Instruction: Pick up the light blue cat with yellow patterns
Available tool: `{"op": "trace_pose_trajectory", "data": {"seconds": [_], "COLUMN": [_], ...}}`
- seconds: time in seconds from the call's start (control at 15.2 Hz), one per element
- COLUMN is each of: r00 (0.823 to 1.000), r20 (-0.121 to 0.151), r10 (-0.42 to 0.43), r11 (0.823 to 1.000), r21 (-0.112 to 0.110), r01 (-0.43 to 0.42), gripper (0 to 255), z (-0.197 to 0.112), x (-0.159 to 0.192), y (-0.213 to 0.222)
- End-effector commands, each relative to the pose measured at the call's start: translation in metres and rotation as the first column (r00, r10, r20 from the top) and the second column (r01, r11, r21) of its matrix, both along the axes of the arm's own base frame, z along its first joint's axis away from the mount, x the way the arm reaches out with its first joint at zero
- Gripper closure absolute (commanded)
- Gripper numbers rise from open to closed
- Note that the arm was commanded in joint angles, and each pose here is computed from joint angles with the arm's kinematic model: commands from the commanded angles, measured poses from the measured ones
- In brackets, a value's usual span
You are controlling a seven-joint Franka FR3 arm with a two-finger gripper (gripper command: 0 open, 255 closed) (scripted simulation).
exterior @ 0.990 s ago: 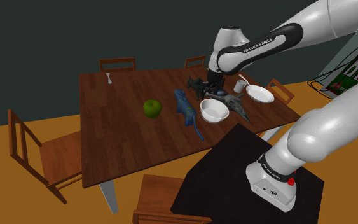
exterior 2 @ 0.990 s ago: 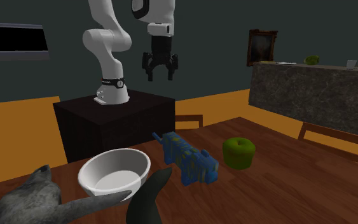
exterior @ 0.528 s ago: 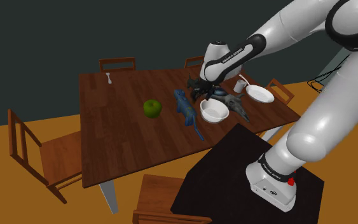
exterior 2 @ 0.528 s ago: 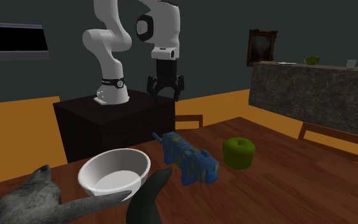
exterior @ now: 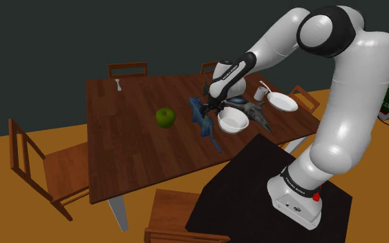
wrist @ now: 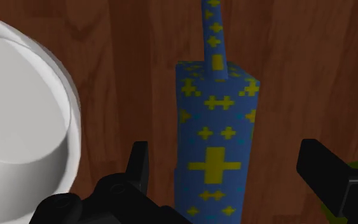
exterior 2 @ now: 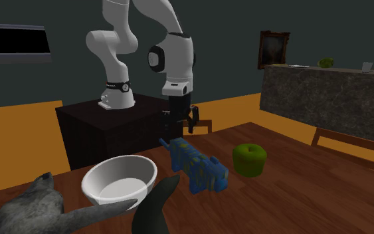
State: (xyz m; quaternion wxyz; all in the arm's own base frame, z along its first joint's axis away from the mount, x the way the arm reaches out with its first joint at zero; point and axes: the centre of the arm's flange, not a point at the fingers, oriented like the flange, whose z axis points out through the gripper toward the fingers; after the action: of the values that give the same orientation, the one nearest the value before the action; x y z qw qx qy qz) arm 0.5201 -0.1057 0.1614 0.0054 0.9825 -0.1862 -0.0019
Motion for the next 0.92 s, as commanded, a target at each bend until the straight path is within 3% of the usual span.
{"op": "trace_pose_trajectory", "data": {"seconds": [0.0,0.66,0.73,0.86], "r00": [1.0,1.0,1.0,1.0], "r20": [0.003,0.003,0.003,0.003], "r10": [-0.018,-0.019,-0.019,-0.019], "r11": [1.0,1.0,1.0,1.0], "r21": [0.008,0.008,0.008,0.008], "r01": [0.018,0.019,0.019,0.019], "gripper": [0,0,255,255], "z": [-0.022,-0.063,-0.063,-0.063], "x": [0.01,0.011,0.011,0.01], "y": [-0.004,-0.004,-0.005,-0.005]}}
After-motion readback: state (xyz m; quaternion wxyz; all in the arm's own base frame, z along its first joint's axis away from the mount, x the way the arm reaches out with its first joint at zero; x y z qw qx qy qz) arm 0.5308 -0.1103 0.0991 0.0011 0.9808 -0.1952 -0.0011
